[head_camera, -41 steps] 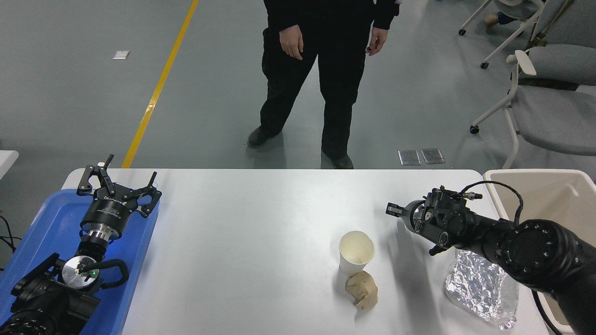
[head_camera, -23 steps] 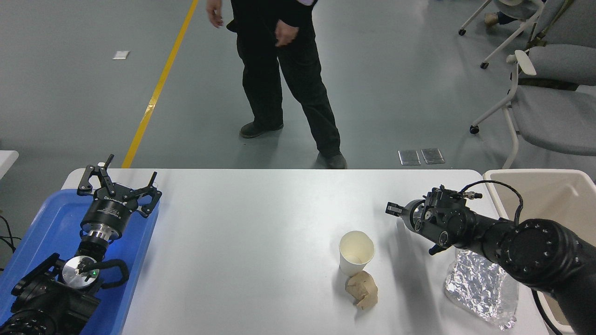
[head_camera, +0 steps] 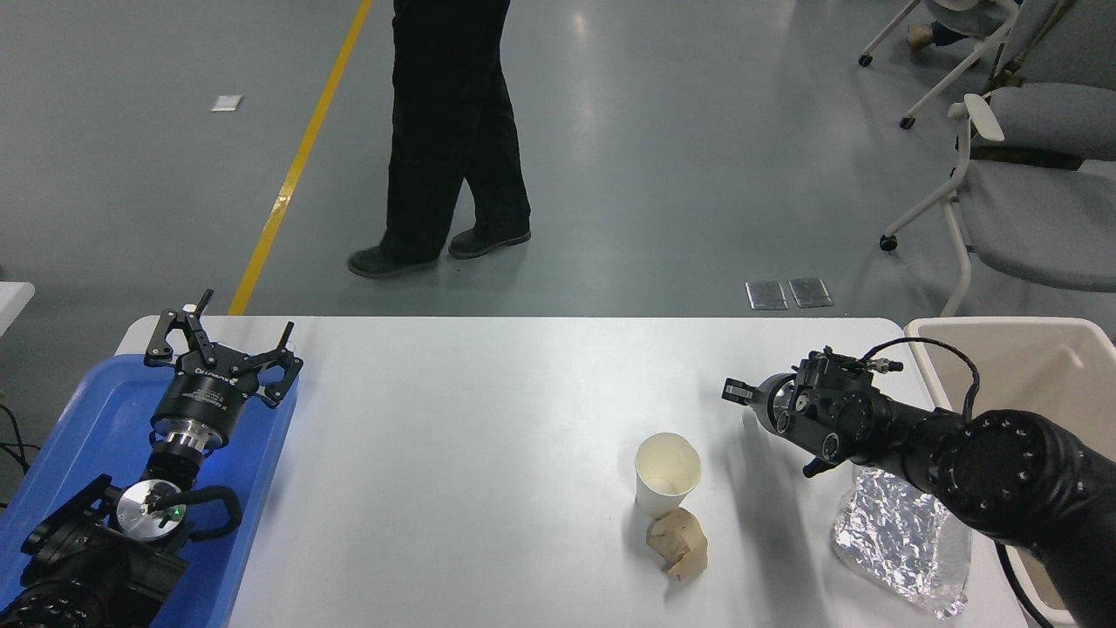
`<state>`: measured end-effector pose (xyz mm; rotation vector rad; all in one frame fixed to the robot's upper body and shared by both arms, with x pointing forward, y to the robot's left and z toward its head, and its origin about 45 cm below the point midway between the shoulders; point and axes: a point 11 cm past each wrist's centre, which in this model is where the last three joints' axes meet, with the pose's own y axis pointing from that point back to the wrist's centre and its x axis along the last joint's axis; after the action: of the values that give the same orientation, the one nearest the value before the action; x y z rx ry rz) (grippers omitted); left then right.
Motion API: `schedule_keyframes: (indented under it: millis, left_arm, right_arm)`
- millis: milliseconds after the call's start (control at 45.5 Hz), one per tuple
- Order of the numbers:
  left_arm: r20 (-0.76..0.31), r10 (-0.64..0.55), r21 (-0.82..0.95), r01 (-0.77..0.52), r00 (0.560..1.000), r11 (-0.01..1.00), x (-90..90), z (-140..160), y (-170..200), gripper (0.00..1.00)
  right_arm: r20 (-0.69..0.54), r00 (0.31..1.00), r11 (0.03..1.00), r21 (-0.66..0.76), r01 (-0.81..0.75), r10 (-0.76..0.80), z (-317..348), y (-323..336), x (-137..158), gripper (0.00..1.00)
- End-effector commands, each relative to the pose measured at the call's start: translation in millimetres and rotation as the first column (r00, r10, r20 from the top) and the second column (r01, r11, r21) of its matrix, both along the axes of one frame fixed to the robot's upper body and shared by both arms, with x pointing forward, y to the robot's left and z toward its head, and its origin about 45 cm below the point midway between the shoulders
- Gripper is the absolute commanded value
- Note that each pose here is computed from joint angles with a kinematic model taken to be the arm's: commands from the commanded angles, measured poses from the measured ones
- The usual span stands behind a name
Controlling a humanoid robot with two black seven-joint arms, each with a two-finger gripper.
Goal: Pick up paper cup place in dustbin
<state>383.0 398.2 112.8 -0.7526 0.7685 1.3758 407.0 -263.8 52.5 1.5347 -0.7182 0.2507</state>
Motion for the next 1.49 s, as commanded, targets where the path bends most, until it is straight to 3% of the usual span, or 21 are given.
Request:
schedule_keyframes:
  millis: [0,769,791,813,857,879,989,1187,1473]
  left_arm:
    - [0.0,-0.003,0.001,0.003,1.0,1.0,0.5,0,-1,0.99]
    - [0.0,-0.006,0.004,0.006,1.0,1.0,1.0,1,-1,0.99]
    - [0.0,-0.006,0.004,0.006,1.0,1.0,1.0,1,-1,0.99]
    - [0.001,-0.005,0.003,0.005,1.0,1.0,1.0,1,0,0.99]
    - [-0.001,-0.004,0.003,0.004,1.0,1.0,0.5,0,0,0.99]
    - [0.0,-0.003,0.002,0.003,1.0,1.0,0.5,1,0,0.99]
    - [0.0,0.0,0.002,0.0,1.0,1.0,0.0,0,1,0.99]
    - [-0.001,-0.001,0.002,0.001,1.0,1.0,-0.1,0,0,0.99]
    - [0.0,-0.003,0.001,0.003,1.0,1.0,0.5,0,-1,0.99]
  right_arm:
    - [0.002,1.0,1.0,0.016,0.011,-0.011,-1,1,-1,0.0]
    - [-0.012,1.0,0.999,0.039,0.012,-0.012,-4,7,-4,0.0]
    - [-0.013,0.999,0.995,0.091,0.034,-0.033,-2,17,-3,0.08]
    - [-0.009,0.999,0.992,0.119,0.048,-0.047,0,22,-2,0.24]
    - [0.008,0.997,0.984,0.162,0.08,-0.082,2,27,1,0.77]
    - [0.011,0.996,0.98,0.179,0.087,-0.09,4,30,3,0.97]
    - [-0.018,0.998,0.979,0.191,0.067,-0.065,4,39,0,1.0]
    - [-0.098,0.98,0.975,0.16,-0.157,0.174,43,88,-10,1.0]
    - [-0.077,0.988,0.981,0.154,-0.121,0.134,101,83,12,1.0]
